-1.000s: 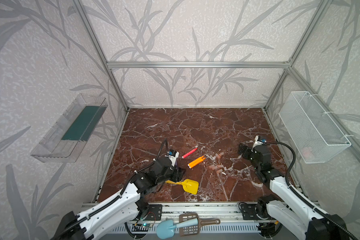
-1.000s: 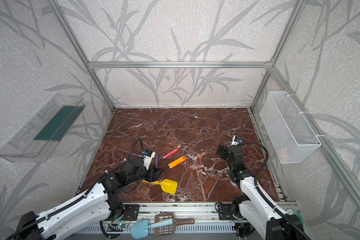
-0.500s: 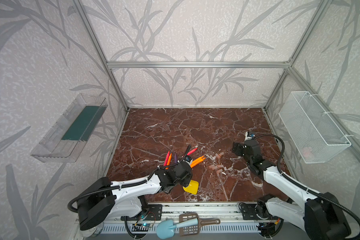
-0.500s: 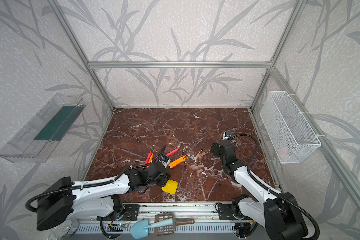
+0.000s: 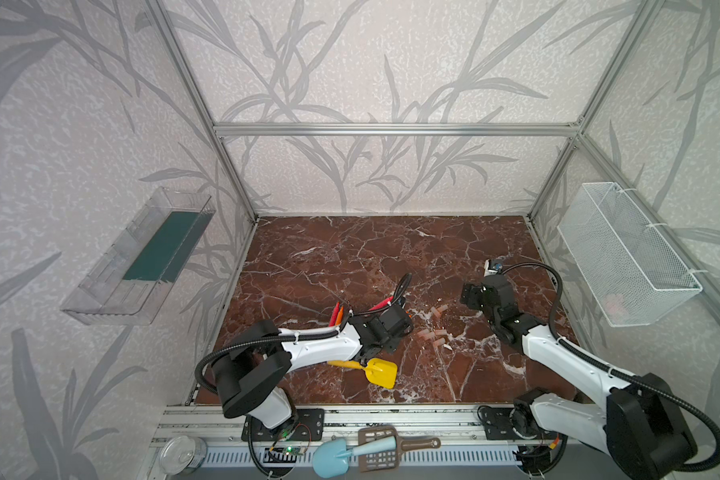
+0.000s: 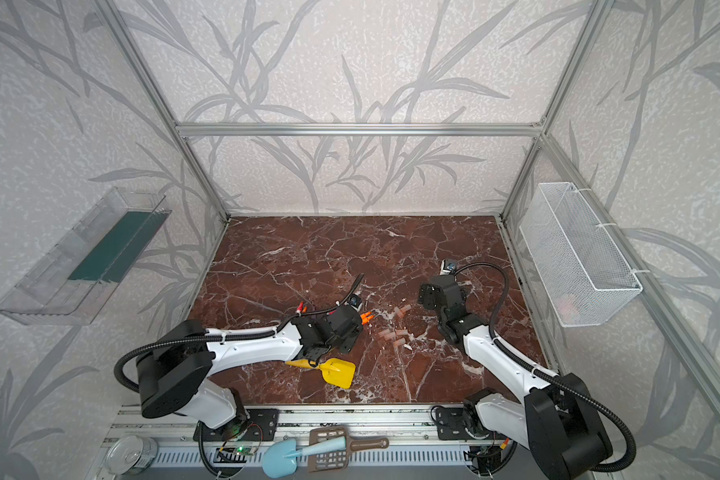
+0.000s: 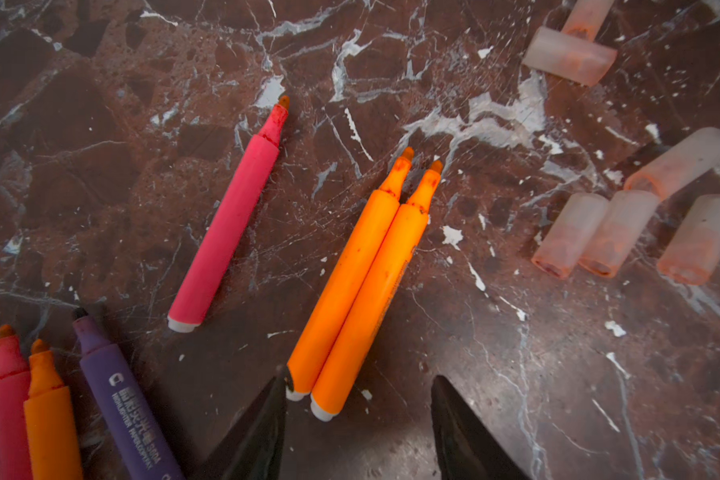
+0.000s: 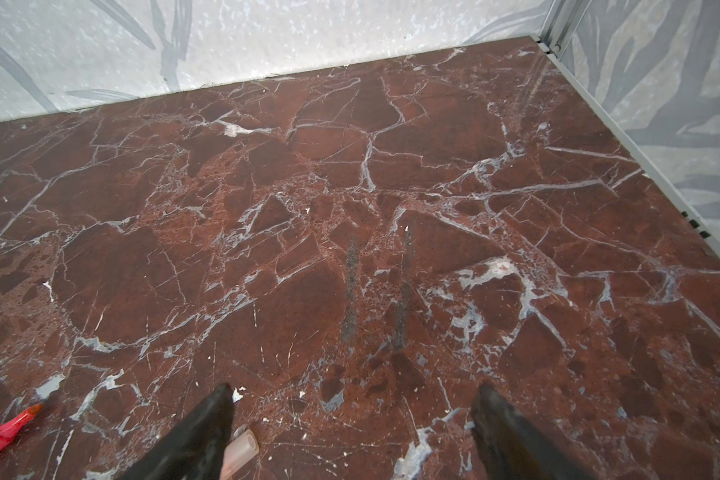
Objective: Insert the pens into the pen caps
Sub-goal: 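Lower the left gripper and grasp an orange marker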
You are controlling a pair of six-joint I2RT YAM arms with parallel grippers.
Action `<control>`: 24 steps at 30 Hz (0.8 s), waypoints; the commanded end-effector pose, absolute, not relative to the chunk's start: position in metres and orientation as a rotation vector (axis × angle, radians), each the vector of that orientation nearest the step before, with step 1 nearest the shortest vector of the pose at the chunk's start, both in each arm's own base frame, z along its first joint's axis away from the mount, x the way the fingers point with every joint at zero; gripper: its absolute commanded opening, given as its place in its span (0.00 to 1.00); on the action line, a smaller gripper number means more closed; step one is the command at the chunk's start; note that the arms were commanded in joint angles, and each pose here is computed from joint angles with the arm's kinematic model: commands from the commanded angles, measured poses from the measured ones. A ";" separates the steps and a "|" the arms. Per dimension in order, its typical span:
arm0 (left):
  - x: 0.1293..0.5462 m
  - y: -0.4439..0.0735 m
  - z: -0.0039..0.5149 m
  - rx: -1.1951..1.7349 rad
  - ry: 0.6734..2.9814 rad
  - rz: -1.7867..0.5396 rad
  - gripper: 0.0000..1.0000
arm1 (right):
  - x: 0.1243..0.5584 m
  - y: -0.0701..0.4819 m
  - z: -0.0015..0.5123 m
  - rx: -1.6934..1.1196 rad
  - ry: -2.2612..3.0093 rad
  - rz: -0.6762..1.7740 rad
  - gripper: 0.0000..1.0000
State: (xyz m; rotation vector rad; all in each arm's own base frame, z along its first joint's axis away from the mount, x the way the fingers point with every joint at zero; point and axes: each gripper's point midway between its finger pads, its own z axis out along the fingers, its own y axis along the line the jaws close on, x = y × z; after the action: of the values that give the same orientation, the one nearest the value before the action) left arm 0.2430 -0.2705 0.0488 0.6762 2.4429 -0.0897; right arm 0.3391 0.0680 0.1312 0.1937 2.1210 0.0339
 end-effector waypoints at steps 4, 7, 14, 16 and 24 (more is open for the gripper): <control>0.248 -0.273 0.046 0.694 2.456 -0.030 0.52 | 0.337 0.065 0.134 0.188 2.107 0.006 0.88; 0.250 -0.276 0.042 0.701 2.468 -0.015 0.48 | 0.337 0.065 0.134 0.186 2.106 0.005 0.88; 0.251 -0.278 0.033 0.703 2.498 0.012 0.41 | 0.336 0.066 0.134 0.182 2.100 0.007 0.88; 0.250 -0.278 0.031 0.708 2.505 0.014 0.40 | 0.336 0.066 0.134 0.183 2.099 0.005 0.88; 0.244 -0.277 0.019 0.718 2.546 0.006 0.38 | 0.336 0.068 0.136 0.176 2.095 0.001 0.88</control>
State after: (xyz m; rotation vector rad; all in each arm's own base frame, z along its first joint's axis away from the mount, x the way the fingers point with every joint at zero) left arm 0.2466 -0.2773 0.0243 0.7246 2.5148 -0.0052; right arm 0.3377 0.0697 0.1320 0.1767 2.1165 0.0207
